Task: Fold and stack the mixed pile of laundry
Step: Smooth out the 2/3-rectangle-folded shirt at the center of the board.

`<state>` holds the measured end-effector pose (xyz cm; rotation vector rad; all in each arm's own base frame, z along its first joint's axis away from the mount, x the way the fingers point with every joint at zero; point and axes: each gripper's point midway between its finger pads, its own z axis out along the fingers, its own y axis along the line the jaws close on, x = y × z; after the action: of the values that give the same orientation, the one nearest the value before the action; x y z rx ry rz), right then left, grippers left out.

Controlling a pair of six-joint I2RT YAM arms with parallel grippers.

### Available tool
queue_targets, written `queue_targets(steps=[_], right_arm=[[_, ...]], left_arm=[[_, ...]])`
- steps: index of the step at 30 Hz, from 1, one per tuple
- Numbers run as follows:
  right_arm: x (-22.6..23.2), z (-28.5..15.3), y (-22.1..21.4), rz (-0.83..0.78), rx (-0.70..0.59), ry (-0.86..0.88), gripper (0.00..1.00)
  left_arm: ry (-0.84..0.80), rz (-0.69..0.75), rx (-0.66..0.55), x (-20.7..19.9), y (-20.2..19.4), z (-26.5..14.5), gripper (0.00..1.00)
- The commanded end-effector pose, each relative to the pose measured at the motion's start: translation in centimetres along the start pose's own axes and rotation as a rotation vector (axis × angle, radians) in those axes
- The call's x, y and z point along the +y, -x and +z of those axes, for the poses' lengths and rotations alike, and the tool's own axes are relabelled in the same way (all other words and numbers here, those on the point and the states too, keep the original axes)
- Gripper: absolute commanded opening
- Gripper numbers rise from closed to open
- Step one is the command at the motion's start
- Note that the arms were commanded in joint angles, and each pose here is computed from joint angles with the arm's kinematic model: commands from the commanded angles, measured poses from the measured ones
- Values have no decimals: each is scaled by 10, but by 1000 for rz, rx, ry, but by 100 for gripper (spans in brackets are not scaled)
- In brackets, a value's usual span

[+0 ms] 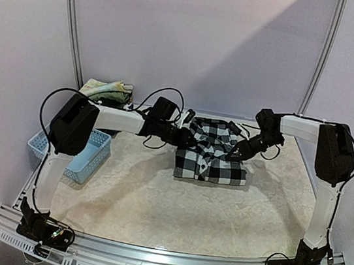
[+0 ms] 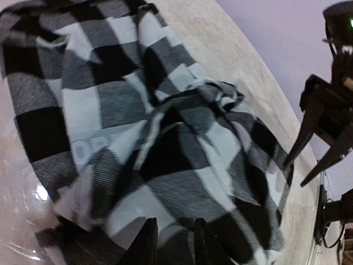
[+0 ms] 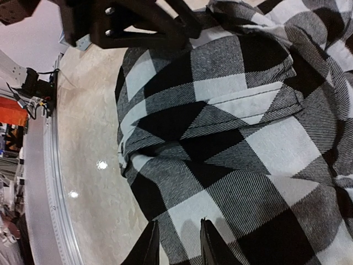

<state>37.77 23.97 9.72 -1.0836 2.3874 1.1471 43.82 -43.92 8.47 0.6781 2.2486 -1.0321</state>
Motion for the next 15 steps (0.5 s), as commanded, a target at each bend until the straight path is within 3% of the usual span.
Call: queue_targets(steps=[1,10,15], right_arm=[[-13,27,-15,212,50,98,25],[-62,63,-46,436,137,32,24],[-43,39,-24,402,77,82,27]], left_arm=[[-133,-310,-35,26,-4,24,23],[-22,-354,-13,59,-25,44,22],[-7,-236,-109,40,23,11,26]])
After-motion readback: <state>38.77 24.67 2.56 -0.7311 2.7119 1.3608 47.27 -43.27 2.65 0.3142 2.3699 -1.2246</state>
